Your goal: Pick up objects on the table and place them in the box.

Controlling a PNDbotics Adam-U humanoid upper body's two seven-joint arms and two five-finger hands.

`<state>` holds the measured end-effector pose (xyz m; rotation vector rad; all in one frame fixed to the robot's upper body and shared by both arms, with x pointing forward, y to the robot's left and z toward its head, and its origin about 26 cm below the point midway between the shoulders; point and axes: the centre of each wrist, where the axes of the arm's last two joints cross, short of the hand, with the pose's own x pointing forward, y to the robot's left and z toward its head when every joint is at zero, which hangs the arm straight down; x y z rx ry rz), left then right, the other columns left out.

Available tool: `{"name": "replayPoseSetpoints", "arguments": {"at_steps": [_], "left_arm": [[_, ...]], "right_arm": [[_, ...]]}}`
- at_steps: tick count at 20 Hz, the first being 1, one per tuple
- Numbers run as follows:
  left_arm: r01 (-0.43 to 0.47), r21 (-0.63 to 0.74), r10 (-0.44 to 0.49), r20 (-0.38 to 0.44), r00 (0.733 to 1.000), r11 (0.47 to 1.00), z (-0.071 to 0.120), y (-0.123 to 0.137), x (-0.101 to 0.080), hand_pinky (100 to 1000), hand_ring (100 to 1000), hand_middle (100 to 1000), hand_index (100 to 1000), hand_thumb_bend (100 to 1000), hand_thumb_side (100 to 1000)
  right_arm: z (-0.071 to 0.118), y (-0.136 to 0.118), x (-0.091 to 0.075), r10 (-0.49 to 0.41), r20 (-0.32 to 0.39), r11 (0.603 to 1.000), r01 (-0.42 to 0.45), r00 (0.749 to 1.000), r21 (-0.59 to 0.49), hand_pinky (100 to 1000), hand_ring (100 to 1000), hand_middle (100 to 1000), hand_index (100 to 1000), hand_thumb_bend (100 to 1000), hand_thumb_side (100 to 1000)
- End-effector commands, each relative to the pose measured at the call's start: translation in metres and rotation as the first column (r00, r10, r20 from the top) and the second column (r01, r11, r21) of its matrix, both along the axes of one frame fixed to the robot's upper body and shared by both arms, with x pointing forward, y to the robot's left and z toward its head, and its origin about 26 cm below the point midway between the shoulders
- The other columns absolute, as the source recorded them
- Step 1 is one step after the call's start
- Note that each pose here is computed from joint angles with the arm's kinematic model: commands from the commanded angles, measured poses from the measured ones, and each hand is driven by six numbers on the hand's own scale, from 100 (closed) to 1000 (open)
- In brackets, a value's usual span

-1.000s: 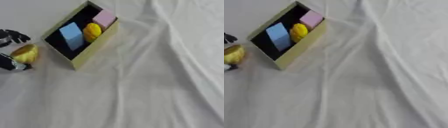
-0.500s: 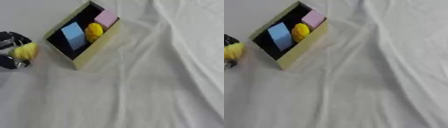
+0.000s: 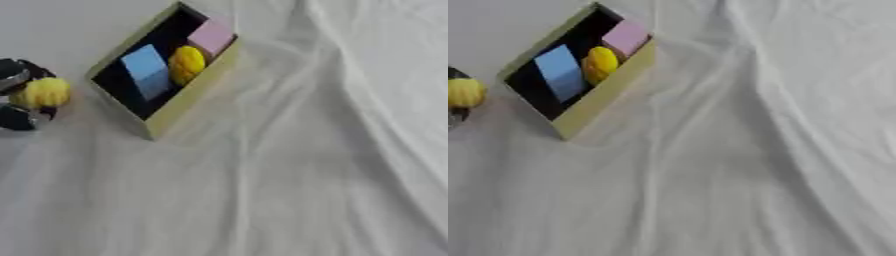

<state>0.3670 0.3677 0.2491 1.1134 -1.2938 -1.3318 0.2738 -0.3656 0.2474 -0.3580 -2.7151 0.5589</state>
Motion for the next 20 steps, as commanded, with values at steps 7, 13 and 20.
{"name": "replayPoseSetpoints", "arguments": {"at_steps": [7, 13, 20], "left_arm": [[0.12, 0.06, -0.134, 0.416, 0.899, 0.991, 0.073, -0.049, -0.022, 540, 507, 468, 622, 100, 100], [0.351, 0.009, -0.322, 0.421, 0.848, 0.937, 0.1, -0.106, -0.021, 538, 500, 474, 631, 100, 100], [0.446, -0.062, -0.406, 0.316, 0.857, 0.893, 0.093, -0.156, 0.022, 552, 510, 485, 643, 100, 100]], "right_arm": [[0.006, -0.003, -0.004, -0.015, 0.015, 1.0, 0.015, 1.0, -0.023, 935, 835, 750, 853, 100, 633], [0.007, -0.002, -0.004, -0.007, 0.012, 0.999, 0.007, 1.0, -0.032, 935, 836, 753, 854, 100, 628], [0.012, 0.0, -0.003, 0.019, 0.017, 0.999, -0.019, 1.0, -0.039, 935, 838, 752, 855, 100, 619]]}}
